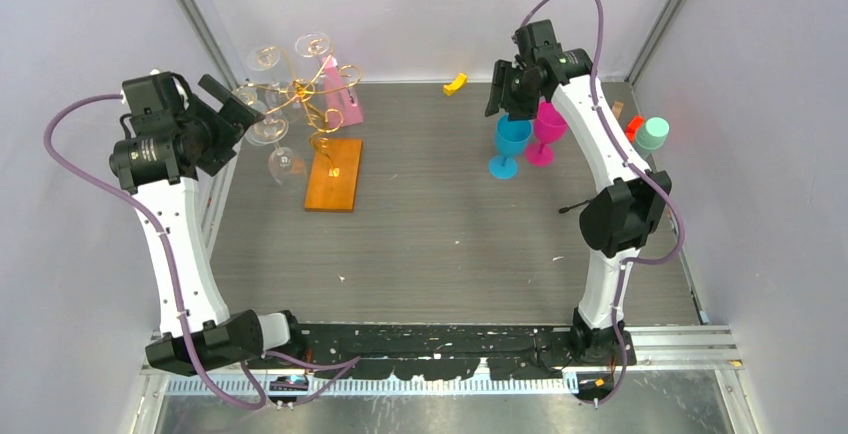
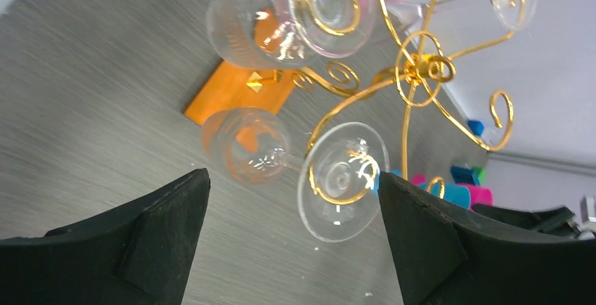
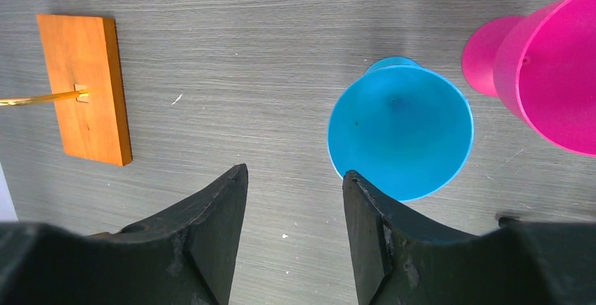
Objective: Take the wine glass off the wine glass rack
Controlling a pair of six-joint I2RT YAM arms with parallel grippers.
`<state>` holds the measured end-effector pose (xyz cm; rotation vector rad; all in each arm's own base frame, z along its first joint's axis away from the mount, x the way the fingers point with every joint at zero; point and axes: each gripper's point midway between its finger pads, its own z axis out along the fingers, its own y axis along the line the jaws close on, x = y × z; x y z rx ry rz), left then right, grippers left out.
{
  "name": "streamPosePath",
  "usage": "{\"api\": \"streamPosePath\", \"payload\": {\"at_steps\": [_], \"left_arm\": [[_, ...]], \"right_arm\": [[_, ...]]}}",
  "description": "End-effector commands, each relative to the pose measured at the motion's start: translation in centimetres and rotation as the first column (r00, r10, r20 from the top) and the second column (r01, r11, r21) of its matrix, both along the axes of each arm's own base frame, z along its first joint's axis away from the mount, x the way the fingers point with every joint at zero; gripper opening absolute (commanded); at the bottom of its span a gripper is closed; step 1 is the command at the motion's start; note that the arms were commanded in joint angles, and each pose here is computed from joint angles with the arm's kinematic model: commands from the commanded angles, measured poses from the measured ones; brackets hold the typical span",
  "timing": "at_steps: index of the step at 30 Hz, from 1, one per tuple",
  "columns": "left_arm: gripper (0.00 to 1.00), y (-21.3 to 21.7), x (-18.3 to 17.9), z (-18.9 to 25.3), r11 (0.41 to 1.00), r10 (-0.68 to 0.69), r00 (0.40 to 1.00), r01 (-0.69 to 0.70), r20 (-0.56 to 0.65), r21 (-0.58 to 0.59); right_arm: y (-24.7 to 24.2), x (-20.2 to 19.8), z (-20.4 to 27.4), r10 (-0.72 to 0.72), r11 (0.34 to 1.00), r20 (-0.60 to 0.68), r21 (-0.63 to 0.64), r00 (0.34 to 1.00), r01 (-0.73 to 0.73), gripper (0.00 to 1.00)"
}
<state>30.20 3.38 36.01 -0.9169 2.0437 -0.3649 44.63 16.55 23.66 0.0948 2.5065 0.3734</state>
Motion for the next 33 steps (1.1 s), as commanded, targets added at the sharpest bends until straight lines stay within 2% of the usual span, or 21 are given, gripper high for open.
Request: {"api": "streamPosePath", "payload": {"at_steps": [1,4,10,24,30,33], "left_arm": [[0.87,-2.0,1.4,2.2,0.990,-0.056,0.991,0.071,0.126,-0.124],[0.72,-1.6,1.0,1.5,0.988,-0.016,0.994,0.033,0.111,-0.154],[0.63,-0.8,-0.2,0.8,0.986,0.065,0.994,-0.050,0.087,-0.159],[0.60,-1.7,1.0,-0.7,0.951,0.046,0.992,-0.009,0.114,-0.308],[0.45,-1.6,1.0,-0.4,0.949,0.053,0.991,-0.011,0.126,-0.316],[0.31,-1.6,0.9,-0.1,0.950,0.056,0.990,-0.013,0.130,-0.312]], "right_arm": [[0.2,0.1,2.8,0.013,0.999,0.077,0.047,0.997,-0.016,0.57],[0.2,0.1,2.7,0.012,0.998,0.073,0.053,0.997,-0.016,0.57],[0.1,0.2,2.0,0.009,0.999,0.057,0.051,0.998,-0.011,0.56],[0.3,0.4,1.2,0.009,0.998,0.036,0.065,0.999,-0.011,0.55],[0.3,0.4,1.2,0.008,0.998,0.033,0.069,0.999,-0.010,0.55],[0.3,0.3,1.1,0.008,0.998,0.031,0.069,0.999,-0.010,0.55]]}}
